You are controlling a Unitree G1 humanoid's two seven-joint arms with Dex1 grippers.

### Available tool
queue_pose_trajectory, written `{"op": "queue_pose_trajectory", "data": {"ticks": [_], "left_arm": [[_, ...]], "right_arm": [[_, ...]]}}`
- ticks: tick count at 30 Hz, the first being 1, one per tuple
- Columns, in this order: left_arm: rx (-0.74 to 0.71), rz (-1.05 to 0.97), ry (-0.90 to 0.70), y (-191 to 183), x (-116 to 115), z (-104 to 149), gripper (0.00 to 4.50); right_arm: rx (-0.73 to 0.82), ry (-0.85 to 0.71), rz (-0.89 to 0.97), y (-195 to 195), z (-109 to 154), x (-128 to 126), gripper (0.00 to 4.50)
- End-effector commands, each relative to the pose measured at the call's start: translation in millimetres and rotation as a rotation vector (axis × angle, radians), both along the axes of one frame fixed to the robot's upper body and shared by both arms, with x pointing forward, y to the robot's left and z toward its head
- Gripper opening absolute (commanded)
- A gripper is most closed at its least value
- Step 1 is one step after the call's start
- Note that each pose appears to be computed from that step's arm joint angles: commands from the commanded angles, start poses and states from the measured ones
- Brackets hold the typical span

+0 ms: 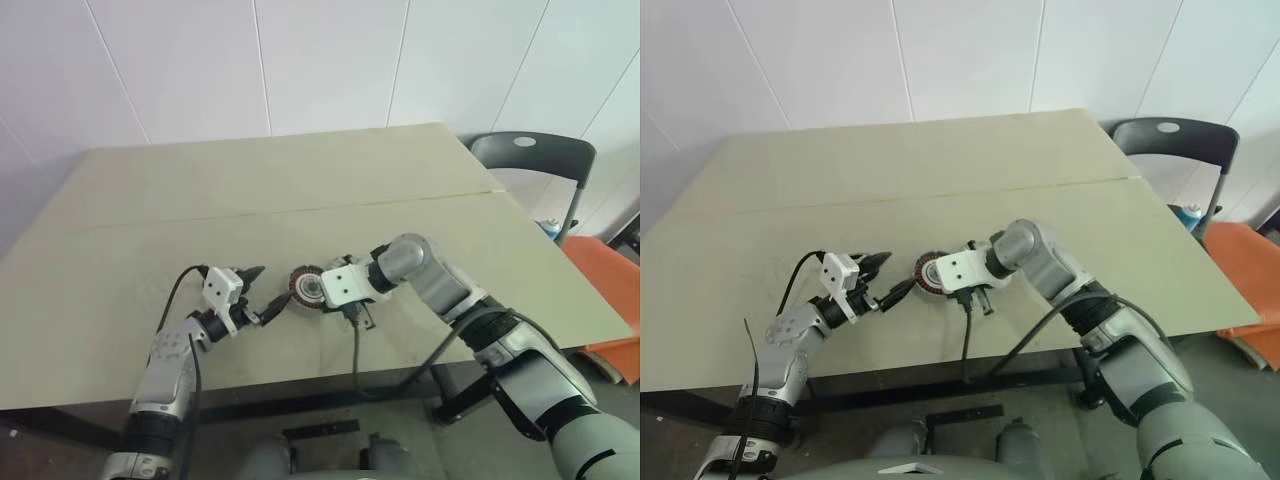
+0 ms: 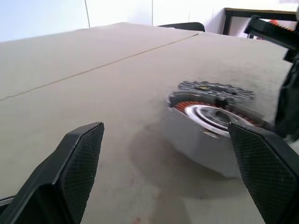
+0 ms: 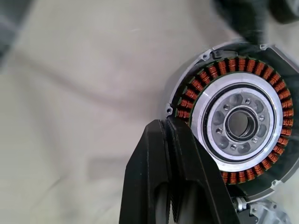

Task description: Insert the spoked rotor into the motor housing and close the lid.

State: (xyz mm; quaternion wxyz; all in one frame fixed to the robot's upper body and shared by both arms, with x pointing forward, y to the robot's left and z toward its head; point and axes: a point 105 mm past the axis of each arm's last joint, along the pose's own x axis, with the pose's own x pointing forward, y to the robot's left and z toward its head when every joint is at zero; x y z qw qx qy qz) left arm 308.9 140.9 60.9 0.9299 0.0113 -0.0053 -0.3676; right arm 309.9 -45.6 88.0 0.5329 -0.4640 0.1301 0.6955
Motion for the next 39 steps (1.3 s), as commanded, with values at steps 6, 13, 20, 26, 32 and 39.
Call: {"op": "queue_pose_trajectory", "data": {"ticks": [6,13,20,26,32,39], "left_arm": [[0.001,-0.002,-0.040,-3,3,11,4.50],[0.008,0.005,-0.040,-1,3,12,4.50],[0.013,0.003,-0.037,-1,2,12,4.50],[0.011,-0.002,-0.037,-3,3,13,4.50],[0.006,-0.009,-0.036,-7,4,13,4.50],[-0.003,-0.002,-0.029,-7,2,10,4.50]], "right_arm": [[-0.025,-0.081,0.119,8,12,-6,0.02],[0.166,-0.038,-0.010,35,18,4,1.67],[0.357,0.039,-0.246,38,47,36,1.96],[0.209,-0.125,-0.449,13,32,71,1.96],[0.273,-0.026,-0.482,26,52,63,1.96],[0.321,0.175,-0.576,36,65,38,1.96]]}}
